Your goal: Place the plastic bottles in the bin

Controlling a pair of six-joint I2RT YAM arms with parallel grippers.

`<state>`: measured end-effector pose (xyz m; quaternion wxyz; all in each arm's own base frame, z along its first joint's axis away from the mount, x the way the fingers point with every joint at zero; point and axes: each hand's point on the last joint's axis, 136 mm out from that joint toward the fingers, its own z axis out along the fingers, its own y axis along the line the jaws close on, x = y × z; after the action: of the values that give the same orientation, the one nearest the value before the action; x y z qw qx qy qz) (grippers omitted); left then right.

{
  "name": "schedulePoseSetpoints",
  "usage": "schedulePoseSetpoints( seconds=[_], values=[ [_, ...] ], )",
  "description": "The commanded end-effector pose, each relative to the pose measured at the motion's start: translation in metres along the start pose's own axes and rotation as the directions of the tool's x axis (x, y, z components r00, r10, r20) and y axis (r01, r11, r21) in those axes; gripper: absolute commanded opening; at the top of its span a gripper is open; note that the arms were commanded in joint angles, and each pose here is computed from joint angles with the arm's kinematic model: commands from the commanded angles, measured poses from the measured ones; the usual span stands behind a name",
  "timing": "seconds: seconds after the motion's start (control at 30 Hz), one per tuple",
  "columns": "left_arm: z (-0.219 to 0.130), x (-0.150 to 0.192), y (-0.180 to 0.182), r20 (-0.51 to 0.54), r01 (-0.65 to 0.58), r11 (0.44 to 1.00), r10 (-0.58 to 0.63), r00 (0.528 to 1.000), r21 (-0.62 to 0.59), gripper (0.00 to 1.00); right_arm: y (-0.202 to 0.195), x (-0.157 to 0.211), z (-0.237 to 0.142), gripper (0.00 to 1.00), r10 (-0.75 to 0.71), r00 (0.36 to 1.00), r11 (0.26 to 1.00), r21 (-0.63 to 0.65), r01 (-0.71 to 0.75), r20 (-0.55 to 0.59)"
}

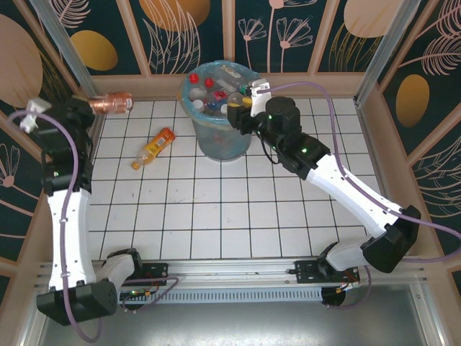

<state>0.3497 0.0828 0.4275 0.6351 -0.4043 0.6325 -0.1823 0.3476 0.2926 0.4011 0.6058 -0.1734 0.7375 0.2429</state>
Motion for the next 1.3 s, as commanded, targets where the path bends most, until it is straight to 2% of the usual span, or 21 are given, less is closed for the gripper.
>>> schedulePoseSetpoints(
  seconds=[0.0,0.2,0.27,0.4,0.53,0.57,0.73,0.93,1.13,1.27],
  values=[
    [-0.001,-0.001,-0.063,-0.036,-0.232,0.959,0.240,0.970,0.163,0.00,-0.008,-0.005,-0.011,0.47,-0.014,1.000,0.999,0.041,0.013,0.016],
    [0.006,0.018,-0.140,-0.062,-0.376,0.877,0.411,0.909,0.298,0.00,-0.009,-0.002,-0.014,0.47,-0.001,1.000,0.999,0.051,0.000,0.010],
    [0.004,0.034,-0.168,-0.056,-0.451,0.829,0.495,0.867,0.330,0.00,-0.011,0.000,-0.016,0.48,0.001,1.000,0.998,0.063,-0.002,0.007],
    [0.010,0.069,-0.201,-0.095,-0.518,0.772,0.586,0.805,0.369,0.00,-0.015,0.003,-0.018,0.48,-0.002,1.000,0.996,0.086,0.002,-0.003],
    [0.014,0.120,-0.223,-0.112,-0.624,0.681,0.705,0.700,0.384,0.00,-0.020,0.004,-0.021,0.47,-0.006,1.000,0.994,0.108,0.007,-0.007],
    [0.024,0.141,-0.221,-0.138,-0.646,0.662,0.731,0.668,0.380,0.00,-0.020,0.004,-0.022,0.48,-0.007,1.000,0.994,0.110,0.008,-0.009],
    [0.037,0.193,-0.214,-0.209,-0.678,0.614,0.783,0.585,0.403,0.00,-0.021,0.007,-0.024,0.48,-0.005,1.000,0.993,0.115,0.007,-0.014],
    [0.045,0.259,-0.191,-0.285,-0.736,0.509,0.860,0.423,0.445,0.00,-0.022,0.012,-0.022,0.48,-0.005,1.000,0.993,0.114,0.008,-0.025],
    [0.053,0.307,-0.167,-0.339,-0.746,0.462,0.882,0.328,0.479,0.00,-0.021,0.020,-0.019,0.47,0.005,0.999,0.994,0.107,-0.001,-0.037],
    [0.058,0.338,-0.141,-0.372,-0.765,0.410,0.897,0.239,0.496,0.00,-0.021,0.028,-0.017,0.47,0.008,0.999,0.995,0.104,-0.002,-0.054]
  ],
)
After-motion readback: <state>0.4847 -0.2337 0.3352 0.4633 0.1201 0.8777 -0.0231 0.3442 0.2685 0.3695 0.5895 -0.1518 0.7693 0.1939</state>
